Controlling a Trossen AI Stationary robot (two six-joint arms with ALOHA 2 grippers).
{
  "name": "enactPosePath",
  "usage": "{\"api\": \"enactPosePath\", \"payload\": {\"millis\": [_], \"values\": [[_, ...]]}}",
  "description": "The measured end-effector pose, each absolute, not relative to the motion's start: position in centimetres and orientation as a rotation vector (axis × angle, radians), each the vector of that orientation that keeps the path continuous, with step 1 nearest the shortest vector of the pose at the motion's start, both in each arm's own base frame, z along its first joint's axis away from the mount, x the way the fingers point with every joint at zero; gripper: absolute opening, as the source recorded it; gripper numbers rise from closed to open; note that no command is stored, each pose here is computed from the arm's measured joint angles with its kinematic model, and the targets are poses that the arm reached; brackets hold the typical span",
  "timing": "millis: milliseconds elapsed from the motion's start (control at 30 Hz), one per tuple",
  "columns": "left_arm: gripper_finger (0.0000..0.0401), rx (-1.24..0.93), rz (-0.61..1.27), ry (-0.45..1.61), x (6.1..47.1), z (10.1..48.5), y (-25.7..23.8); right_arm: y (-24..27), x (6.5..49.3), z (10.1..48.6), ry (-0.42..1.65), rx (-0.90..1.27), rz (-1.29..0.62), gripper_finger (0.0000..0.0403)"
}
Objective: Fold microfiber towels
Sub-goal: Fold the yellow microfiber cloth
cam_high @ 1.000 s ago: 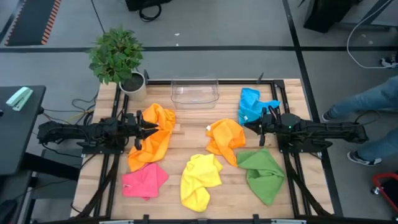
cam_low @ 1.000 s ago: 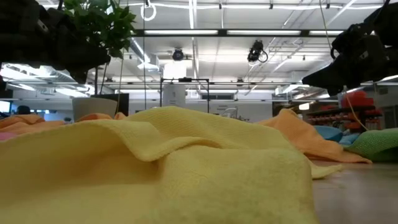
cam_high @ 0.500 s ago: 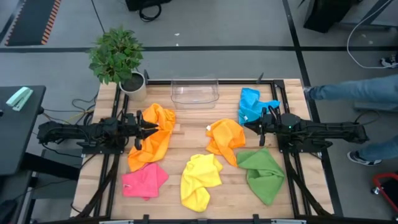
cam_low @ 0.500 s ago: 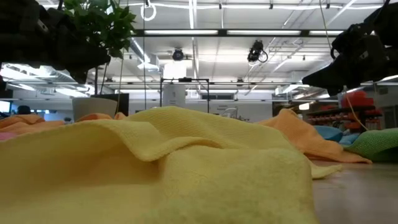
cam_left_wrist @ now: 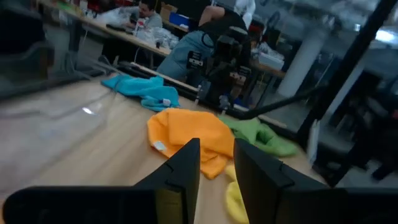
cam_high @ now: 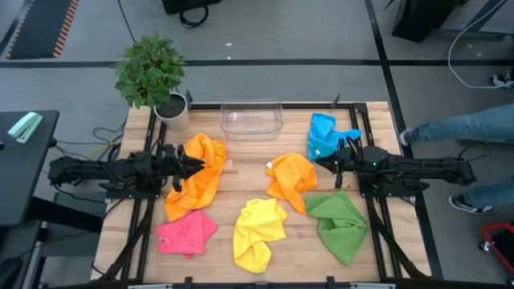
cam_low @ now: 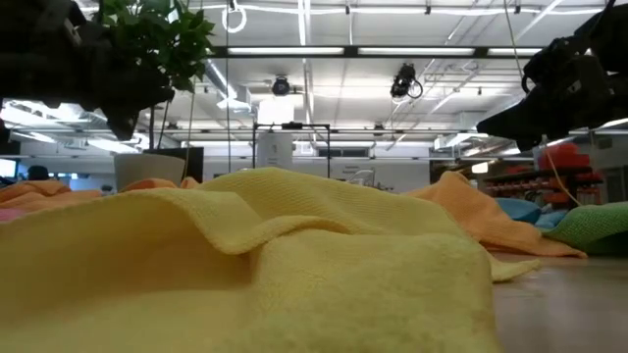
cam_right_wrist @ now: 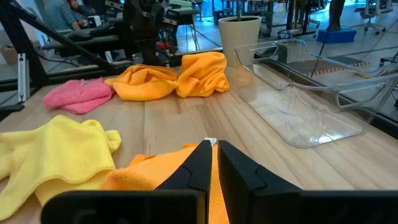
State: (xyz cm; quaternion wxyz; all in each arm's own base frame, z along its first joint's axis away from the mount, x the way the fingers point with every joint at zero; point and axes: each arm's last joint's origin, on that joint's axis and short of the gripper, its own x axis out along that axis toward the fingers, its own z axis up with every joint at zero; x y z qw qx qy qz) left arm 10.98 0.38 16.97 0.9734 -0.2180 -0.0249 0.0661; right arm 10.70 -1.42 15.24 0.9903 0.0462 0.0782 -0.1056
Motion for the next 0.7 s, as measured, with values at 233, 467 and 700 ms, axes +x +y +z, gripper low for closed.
{"api": "enactPosePath", "payload": {"millis": [233, 467, 700], "values": [[0.0107, -0.681, 0.137, -0.073, 10.97, 17.0, 0.41, -1.43, 10.7, 15.24, 0.16, 0.062, -0.216, 0.0036], [0.0107, -0.801, 0.212, -0.113, 10.93, 16.99, 0.64, -1.44, 10.7, 15.28, 0.154, 0.081, -0.219, 0.0036], [0.0105, -0.716, 0.226, -0.101, 10.92, 16.94, 0.67, -1.47, 10.7, 15.3, 0.139, 0.191, -0.23, 0.0036]]}}
